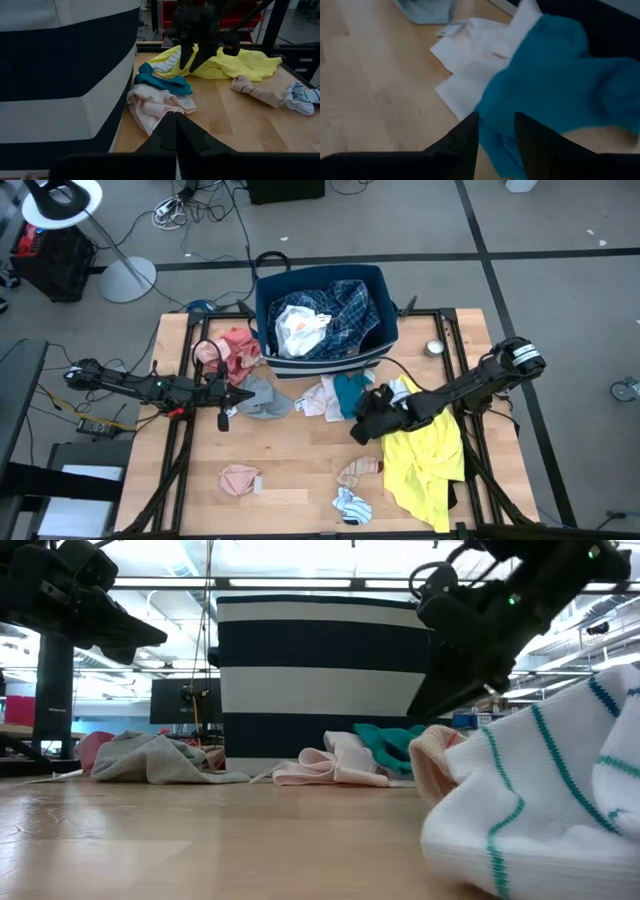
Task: Sort clothes
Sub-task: Put the right blue sock into the blue bin
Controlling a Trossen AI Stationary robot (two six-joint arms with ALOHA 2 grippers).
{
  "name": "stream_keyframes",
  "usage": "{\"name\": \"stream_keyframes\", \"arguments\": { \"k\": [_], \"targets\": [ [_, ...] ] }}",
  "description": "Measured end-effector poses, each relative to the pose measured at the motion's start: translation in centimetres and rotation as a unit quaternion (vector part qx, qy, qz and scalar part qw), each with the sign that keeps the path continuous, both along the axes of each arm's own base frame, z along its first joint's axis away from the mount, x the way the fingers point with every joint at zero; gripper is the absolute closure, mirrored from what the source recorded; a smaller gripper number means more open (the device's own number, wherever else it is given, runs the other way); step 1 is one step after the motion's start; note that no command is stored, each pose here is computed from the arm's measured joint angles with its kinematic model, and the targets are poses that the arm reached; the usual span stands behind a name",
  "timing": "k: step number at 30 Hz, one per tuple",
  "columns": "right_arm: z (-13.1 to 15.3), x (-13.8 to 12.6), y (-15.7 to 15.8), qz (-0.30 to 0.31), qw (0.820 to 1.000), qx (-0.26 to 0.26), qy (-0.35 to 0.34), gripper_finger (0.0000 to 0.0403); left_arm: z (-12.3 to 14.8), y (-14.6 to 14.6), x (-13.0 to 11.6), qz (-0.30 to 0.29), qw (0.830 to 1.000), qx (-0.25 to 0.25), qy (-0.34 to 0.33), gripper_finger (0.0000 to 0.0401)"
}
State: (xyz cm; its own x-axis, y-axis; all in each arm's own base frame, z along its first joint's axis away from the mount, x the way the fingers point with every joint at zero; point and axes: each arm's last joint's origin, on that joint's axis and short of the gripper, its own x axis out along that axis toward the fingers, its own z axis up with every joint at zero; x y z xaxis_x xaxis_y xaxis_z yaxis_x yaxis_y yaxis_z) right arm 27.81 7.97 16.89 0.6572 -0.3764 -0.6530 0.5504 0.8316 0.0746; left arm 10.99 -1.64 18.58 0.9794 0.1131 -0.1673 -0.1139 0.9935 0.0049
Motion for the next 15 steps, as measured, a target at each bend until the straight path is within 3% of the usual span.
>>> {"name": "stream_keyframes", "arguments": {
  "k": [10, 15],
  "targets": [
    [-1.9, -0.3, -2.2, 0.020, 0.999, -0.041, -0.022, 0.0279, 0.0, 0.0, 0.0, 0.000, 1.000, 0.000, 0.000, 0.0400],
    [-2.2, -0.2, -3.4, 0.030, 0.999, -0.017, -0.008, 0.0279, 0.0, 0.0, 0.0, 0.000, 1.000, 0.000, 0.000, 0.0400]
  ]
}}
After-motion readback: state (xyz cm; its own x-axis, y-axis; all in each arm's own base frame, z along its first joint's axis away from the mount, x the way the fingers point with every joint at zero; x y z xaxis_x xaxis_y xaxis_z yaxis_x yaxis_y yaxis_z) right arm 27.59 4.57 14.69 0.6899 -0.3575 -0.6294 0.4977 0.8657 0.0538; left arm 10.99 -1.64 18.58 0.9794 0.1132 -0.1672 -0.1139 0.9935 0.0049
